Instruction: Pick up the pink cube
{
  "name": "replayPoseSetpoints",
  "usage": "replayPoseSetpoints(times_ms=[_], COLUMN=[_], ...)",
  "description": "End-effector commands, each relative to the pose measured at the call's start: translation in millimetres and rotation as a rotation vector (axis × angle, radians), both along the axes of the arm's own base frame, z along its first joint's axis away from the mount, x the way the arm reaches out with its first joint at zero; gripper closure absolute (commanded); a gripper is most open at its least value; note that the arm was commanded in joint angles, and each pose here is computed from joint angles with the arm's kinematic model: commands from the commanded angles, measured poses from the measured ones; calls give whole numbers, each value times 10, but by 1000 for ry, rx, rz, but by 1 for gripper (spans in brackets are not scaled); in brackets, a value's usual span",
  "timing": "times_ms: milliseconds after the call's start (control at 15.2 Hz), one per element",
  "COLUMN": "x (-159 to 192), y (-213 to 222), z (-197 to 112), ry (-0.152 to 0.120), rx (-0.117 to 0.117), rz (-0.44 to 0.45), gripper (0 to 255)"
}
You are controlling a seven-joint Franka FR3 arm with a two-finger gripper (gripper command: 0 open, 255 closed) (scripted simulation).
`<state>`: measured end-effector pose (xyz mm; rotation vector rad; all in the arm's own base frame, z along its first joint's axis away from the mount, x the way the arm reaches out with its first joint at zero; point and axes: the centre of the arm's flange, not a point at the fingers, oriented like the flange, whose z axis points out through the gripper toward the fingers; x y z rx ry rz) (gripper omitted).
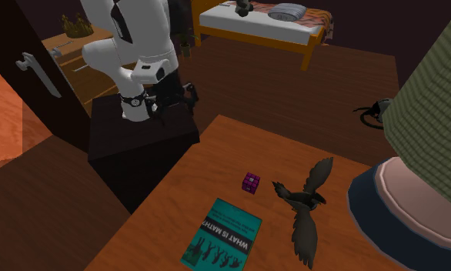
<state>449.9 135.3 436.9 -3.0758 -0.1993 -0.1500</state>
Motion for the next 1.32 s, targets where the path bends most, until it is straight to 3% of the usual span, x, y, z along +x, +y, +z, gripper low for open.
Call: replayPoseSetpoints(times_ms=[0,1254], x=[117,1044], y=[166,1681], z=[-213,-2082], ry=[9,95], rx=[-3,-40], rz=[9,96], gripper=[0,0])
